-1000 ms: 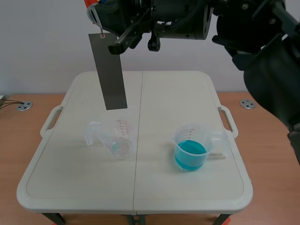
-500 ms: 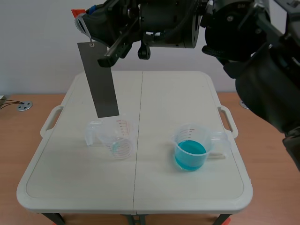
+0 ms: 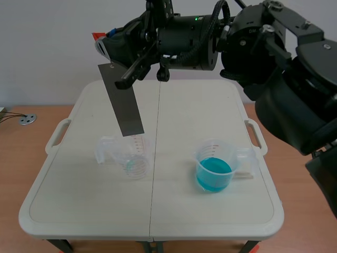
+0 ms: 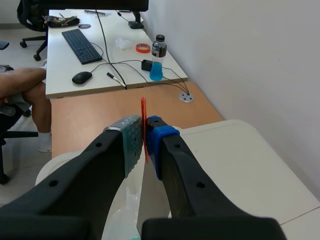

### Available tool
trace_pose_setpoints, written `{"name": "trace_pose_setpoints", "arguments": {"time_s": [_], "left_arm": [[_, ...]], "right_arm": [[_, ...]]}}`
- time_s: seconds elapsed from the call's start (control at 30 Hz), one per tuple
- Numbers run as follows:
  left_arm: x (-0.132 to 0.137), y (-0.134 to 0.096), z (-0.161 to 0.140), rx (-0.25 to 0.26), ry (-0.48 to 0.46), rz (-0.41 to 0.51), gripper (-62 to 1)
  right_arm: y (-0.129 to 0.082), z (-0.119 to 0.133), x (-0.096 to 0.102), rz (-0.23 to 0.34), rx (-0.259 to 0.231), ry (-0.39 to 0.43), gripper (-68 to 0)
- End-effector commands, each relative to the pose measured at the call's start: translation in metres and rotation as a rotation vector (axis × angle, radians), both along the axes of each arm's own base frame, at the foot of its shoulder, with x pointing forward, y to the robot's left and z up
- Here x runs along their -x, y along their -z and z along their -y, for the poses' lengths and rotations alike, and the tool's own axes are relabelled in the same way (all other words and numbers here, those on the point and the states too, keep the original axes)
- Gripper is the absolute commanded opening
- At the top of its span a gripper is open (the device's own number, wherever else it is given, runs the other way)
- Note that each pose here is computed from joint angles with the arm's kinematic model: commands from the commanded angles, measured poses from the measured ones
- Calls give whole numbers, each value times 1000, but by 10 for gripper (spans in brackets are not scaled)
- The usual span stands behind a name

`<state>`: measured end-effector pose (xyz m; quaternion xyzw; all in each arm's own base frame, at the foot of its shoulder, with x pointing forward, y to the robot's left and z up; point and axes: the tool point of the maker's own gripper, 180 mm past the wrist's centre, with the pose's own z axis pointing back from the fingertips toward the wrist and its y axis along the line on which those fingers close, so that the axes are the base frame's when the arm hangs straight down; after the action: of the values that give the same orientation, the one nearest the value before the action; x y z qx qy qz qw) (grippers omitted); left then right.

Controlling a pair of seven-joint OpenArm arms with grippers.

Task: Hold the metal plate by the orange handle, dip it into the blue solution, take it out and point at it, then put the plate back in the beaker on the left.
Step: 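Put the plate into the left beaker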

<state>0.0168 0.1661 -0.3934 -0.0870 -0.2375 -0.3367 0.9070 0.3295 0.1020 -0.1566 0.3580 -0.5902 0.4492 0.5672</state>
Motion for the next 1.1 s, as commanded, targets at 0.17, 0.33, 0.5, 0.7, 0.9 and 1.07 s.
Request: {"name": "trace_pose_setpoints", "arguments": {"time_s": [0.17, 0.33, 0.5, 0.7, 0.9, 1.07], "left_arm": [[2, -2, 4, 15, -2, -3, -591], [2, -2, 4, 15, -2, -3, -591], [2, -1, 4, 15, -2, -3, -591], [2, -1, 4, 15, -2, -3, -591], [2, -1, 4, 15, -2, -3, -591], [2, -1, 4, 15, -2, -3, -591]], "right_arm": [[-13, 0, -5, 33, -39, 0, -663], [-7, 2, -9, 16, -49, 8, -663], [4, 4, -14, -13, -45, 22, -663], [18, 6, -16, -51, -41, 28, -663], [32, 0, -11, -82, -34, 8, -663], [46, -6, -7, -118, -24, -7, -663]]}}
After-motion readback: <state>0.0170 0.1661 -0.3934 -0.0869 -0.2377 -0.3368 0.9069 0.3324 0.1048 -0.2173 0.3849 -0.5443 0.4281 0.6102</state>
